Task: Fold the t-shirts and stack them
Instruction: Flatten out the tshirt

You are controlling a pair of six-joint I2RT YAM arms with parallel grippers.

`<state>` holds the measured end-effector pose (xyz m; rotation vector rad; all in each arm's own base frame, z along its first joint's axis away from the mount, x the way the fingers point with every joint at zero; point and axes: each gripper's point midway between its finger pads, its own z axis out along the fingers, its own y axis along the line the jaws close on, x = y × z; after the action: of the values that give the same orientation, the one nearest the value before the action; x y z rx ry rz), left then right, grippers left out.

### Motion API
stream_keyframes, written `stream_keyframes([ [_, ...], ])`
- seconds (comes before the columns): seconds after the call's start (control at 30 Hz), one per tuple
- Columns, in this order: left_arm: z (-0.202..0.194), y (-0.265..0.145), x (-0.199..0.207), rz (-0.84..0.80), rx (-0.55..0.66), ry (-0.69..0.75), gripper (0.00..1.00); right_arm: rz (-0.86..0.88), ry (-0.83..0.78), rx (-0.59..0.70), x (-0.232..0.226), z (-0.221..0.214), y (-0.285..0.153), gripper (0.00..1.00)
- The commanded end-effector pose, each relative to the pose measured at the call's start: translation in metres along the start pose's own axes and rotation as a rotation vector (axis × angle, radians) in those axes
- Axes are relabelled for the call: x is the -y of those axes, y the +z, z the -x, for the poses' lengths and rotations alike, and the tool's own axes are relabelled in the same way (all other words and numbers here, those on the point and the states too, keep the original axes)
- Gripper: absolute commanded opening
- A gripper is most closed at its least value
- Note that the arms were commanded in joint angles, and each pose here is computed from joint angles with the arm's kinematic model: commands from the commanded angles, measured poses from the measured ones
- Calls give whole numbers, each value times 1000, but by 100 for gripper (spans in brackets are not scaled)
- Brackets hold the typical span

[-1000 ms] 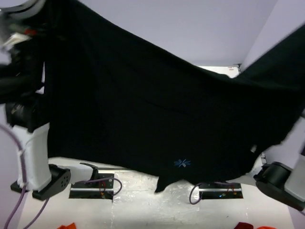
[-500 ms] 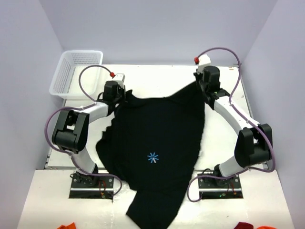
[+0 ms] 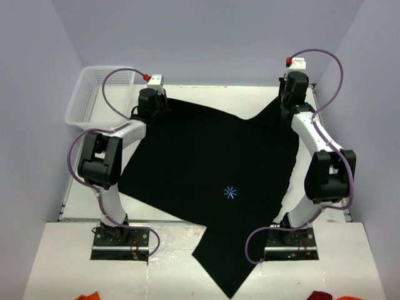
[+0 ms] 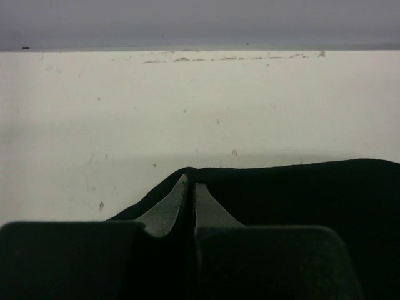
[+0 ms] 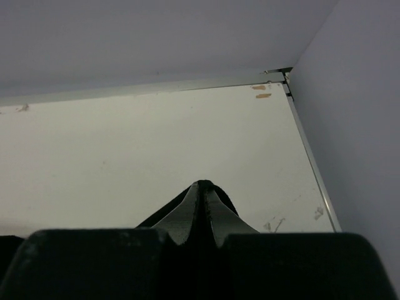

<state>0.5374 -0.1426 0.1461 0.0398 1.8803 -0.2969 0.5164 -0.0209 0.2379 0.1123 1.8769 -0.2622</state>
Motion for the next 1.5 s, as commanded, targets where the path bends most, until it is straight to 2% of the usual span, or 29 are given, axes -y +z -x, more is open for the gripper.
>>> stream_keyframes([
  [0.0,21,14,-8,37,49,21,0,-38,47,25,16,20,14,0],
  [0.23,5,41,-35,51,10,1,0,-19,40,-4,11,21,54,0],
  [0.3,15,49,-35,37,15,10,0,-6,30,-26,6,15,64,0],
  [0.33,14,55,-39,49,0,14,0,-32,35,-6,24,27,70,0],
  [0.47,26,65,-43,31,20,18,0,-5,9,-9,20,36,85,0],
  [0.5,20,69,-46,42,0,23,0,3,15,16,19,51,87,0],
  [0.6,38,81,-46,41,27,51,0,15,9,-1,14,49,103,0],
  [0.7,35,92,-48,37,14,63,0,11,13,9,14,59,108,0],
  [0.77,50,98,-48,38,39,79,0,18,12,-5,11,55,115,0],
  [0.8,39,104,-53,53,10,81,0,16,16,8,12,62,116,0],
  [0.87,50,111,-55,49,23,85,0,20,16,-7,10,58,120,0],
  [0.9,40,115,-58,47,-6,87,0,26,18,-9,8,56,121,0],
  [1.27,40,111,-61,49,1,101,0,61,29,-8,0,59,114,0],
  [1.37,50,109,-58,41,14,90,0,71,31,4,-3,74,104,0],
  [1.47,71,101,-50,22,37,73,0,90,45,86,-6,117,78,0],
])
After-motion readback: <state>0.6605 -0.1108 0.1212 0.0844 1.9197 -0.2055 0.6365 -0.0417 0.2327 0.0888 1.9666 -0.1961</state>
